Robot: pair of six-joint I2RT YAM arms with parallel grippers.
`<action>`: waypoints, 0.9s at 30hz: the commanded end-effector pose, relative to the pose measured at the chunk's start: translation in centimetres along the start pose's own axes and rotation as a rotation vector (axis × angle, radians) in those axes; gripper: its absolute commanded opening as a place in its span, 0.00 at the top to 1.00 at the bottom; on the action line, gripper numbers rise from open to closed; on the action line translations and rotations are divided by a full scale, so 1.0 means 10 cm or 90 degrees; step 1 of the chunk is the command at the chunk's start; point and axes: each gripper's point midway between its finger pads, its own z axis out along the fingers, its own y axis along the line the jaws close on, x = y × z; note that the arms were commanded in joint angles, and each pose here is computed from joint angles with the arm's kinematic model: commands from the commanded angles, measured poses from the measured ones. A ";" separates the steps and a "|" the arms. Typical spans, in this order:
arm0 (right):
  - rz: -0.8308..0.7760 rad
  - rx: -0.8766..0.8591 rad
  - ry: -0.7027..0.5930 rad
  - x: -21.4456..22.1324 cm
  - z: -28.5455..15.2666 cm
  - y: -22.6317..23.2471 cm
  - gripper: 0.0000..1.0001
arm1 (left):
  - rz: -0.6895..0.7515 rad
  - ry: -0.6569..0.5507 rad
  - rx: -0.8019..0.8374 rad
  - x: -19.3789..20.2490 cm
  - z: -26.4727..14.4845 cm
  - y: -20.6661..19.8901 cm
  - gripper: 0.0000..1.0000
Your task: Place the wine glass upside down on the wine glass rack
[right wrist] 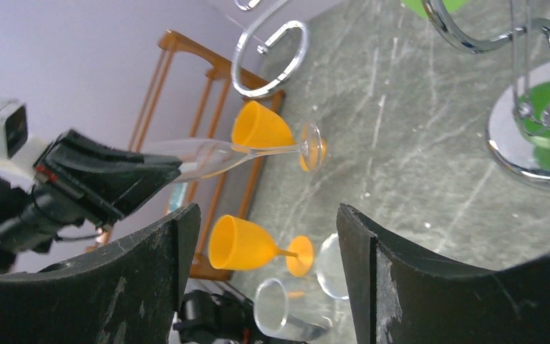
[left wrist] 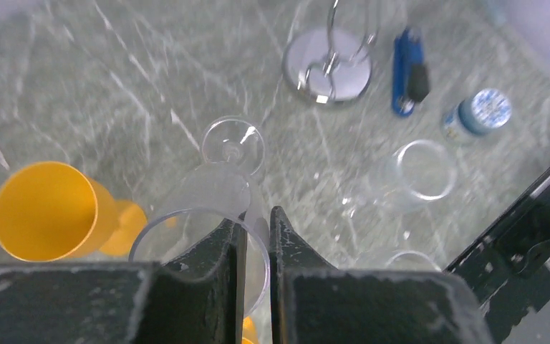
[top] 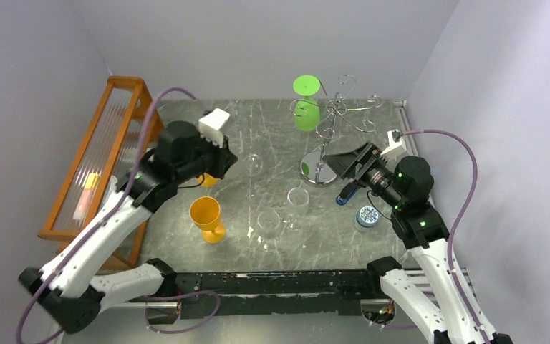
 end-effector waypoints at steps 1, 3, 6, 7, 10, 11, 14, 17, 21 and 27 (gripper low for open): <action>0.052 -0.054 -0.046 -0.21 0.01 0.27 0.27 | -0.038 -0.223 0.020 -0.64 -0.39 -0.09 0.95; 0.056 -0.061 -0.052 -0.25 0.06 0.32 0.27 | -0.047 -0.279 0.028 -0.76 -0.54 -0.11 0.95; 0.058 -0.077 -0.056 -0.30 0.11 0.45 0.27 | -0.055 -0.336 0.031 -0.85 -0.74 -0.11 0.95; 0.060 -0.082 -0.058 -0.31 0.13 0.49 0.27 | -0.056 -0.355 0.015 -0.88 -0.82 -0.07 0.95; 0.051 -0.105 -0.050 -0.24 0.21 0.68 0.27 | -0.061 -0.399 -0.052 -0.93 -1.05 0.12 0.95; 0.046 -0.109 -0.044 -0.19 0.24 0.73 0.27 | -0.063 -0.416 -0.060 -0.94 -1.12 0.15 0.95; 0.038 -0.122 -0.026 -0.02 0.37 0.91 0.27 | -0.066 -0.468 -0.048 -1.00 -1.32 0.13 0.95; 0.036 -0.151 -0.014 0.09 0.47 1.16 0.27 | -0.074 -0.518 -0.028 -1.06 -1.50 0.08 0.95; 0.063 -0.169 0.004 0.20 0.61 1.50 0.34 | -0.088 -0.567 -0.003 -1.12 -1.70 0.04 0.95; 0.167 -0.225 -0.017 0.31 0.69 1.93 0.37 | -0.131 -0.642 0.055 -1.20 -1.97 -0.07 0.95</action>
